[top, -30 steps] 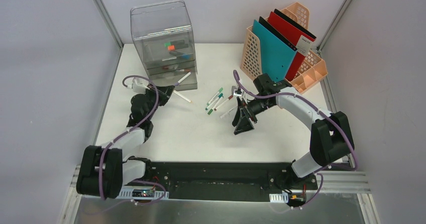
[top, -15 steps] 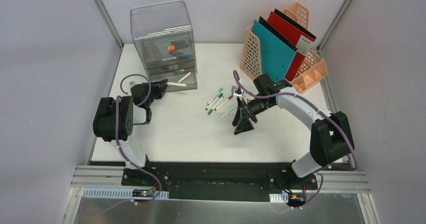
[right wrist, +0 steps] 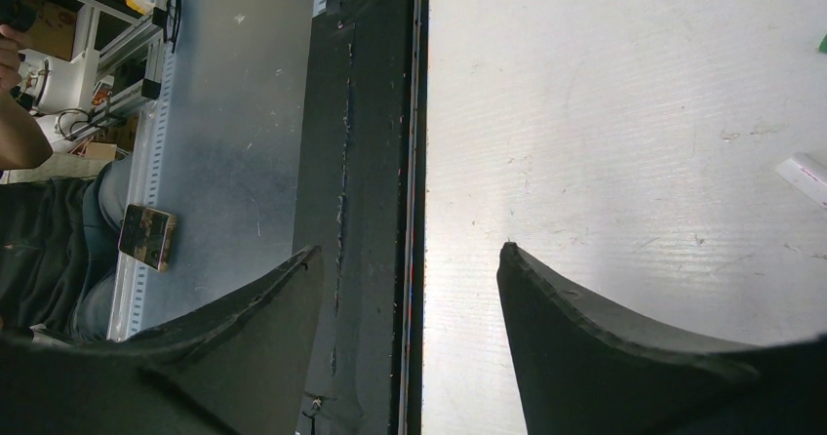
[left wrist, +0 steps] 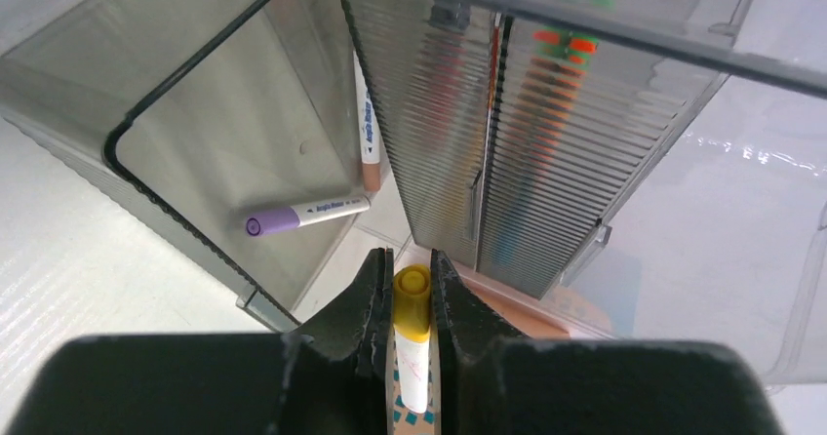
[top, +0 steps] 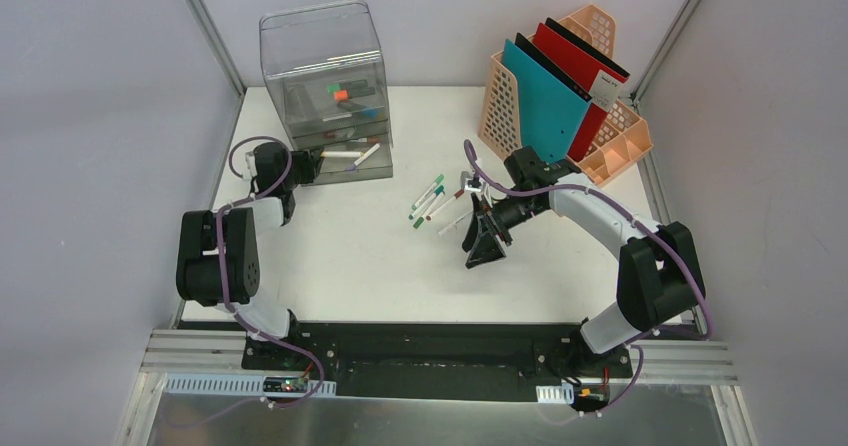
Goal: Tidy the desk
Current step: Place the stationery in the drawer, then pick up the stationery from the center of the board.
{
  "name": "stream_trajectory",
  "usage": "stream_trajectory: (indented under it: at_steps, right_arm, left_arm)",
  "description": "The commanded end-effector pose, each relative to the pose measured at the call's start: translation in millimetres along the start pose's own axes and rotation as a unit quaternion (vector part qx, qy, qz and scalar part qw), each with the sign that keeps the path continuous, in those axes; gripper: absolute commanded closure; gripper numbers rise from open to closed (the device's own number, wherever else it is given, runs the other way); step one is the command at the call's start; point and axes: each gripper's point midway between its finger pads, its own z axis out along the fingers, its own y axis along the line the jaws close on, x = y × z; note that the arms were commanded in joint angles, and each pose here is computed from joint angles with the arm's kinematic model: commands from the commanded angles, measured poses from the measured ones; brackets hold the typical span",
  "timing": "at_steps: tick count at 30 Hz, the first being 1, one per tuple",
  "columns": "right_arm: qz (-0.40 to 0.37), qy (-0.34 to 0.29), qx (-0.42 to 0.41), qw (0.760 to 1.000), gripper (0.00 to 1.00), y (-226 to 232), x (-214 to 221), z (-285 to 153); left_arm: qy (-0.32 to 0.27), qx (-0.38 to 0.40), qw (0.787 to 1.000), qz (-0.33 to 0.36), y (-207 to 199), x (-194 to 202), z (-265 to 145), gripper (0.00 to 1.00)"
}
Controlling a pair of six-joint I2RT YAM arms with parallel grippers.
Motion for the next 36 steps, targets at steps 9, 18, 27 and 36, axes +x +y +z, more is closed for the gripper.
stream_trajectory:
  at_steps: [9, 18, 27, 36]
  right_arm:
    - [-0.057, -0.012, 0.008, 0.998, 0.32, 6, -17, -5]
    - [-0.061, -0.011, 0.012, 0.998, 0.32, 6, -17, -6]
    - [-0.074, -0.002, 0.024, 0.997, 0.32, 6, -16, -9]
    - [-0.090, 0.007, 0.040, 0.995, 0.31, 5, -15, -13]
  left_arm:
    - [-0.019, -0.006, 1.000, 0.023, -23, -8, -1, 0.54]
    - [-0.016, 0.016, 0.998, 0.054, -35, -3, -28, 0.50]
    - [0.049, 0.055, 0.986, 0.147, -33, 25, -64, 0.48]
    - [0.150, 0.198, 0.937, 0.246, -35, 68, -104, 0.40]
